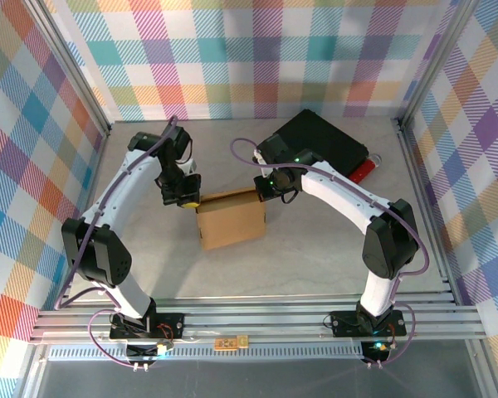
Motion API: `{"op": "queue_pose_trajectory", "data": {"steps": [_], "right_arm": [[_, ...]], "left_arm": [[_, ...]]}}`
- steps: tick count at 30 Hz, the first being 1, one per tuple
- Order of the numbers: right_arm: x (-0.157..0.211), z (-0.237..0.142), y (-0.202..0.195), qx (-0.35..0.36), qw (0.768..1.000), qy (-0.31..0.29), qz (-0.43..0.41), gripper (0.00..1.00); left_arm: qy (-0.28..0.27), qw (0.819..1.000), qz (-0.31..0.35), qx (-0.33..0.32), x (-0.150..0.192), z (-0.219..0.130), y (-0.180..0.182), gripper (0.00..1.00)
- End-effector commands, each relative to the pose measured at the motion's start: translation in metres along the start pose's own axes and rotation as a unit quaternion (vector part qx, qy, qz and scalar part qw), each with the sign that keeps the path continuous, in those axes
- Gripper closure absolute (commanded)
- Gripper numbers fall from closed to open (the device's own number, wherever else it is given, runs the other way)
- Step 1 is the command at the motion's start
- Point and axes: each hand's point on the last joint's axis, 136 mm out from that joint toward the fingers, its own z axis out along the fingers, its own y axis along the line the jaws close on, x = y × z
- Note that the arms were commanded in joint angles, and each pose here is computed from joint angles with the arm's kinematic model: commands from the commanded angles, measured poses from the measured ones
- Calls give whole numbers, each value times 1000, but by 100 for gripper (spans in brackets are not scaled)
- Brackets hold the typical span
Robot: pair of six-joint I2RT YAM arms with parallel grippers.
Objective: Fold the paper box
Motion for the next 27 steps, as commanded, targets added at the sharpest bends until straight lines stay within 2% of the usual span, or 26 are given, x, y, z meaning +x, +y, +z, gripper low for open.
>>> {"op": "queue_pose_trajectory", "data": {"steps": [1, 17, 27], "right_arm": [[-5, -15, 6, -10, 1000, -16, 0, 100], [-3, -17, 7, -16, 1000, -23, 3, 100], [2, -9, 6, -15, 1000, -13, 6, 100]], "left_arm": [[8, 999, -13, 31, 2, -7, -11, 100], [12, 998, -31, 62, -2, -12, -20, 100], [14, 998, -35, 47, 4, 14, -5, 100]]}}
